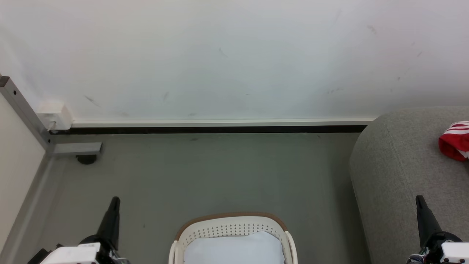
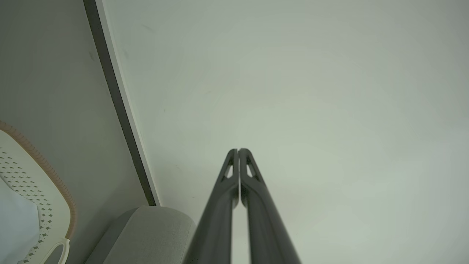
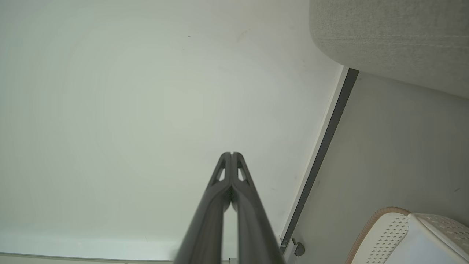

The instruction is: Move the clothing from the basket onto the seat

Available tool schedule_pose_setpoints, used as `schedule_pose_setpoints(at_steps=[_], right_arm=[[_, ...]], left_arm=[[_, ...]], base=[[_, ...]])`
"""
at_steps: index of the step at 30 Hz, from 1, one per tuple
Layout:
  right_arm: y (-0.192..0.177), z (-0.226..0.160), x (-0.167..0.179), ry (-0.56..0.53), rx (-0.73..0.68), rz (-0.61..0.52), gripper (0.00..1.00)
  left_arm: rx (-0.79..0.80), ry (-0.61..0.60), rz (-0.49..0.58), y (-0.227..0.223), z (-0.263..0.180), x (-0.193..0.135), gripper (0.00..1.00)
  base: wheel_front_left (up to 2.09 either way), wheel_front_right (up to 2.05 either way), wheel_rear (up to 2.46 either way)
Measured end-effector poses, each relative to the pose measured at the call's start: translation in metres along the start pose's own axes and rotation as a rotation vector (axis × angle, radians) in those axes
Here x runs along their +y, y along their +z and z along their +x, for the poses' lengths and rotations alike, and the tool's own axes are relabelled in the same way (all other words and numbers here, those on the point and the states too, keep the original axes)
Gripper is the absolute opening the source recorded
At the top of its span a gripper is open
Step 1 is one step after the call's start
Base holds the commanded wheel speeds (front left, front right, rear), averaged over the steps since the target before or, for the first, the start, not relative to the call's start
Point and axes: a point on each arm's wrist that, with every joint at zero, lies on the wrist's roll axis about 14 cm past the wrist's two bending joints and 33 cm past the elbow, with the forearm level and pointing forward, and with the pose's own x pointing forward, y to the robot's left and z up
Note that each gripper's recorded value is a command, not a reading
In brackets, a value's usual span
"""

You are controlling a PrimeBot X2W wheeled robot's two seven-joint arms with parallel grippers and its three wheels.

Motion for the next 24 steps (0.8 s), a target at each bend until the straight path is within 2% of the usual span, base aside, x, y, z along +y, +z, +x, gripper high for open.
schedule_pose_setpoints(at_steps=[24], right_arm=[[0.0000, 0.0000, 0.0000, 0.000, 0.000, 0.000, 0.00]], left_arm=[[0.000, 0.000, 0.000, 0.0000, 0.0000, 0.0000, 0.00]], base=[[0.00, 0.00, 0.00]])
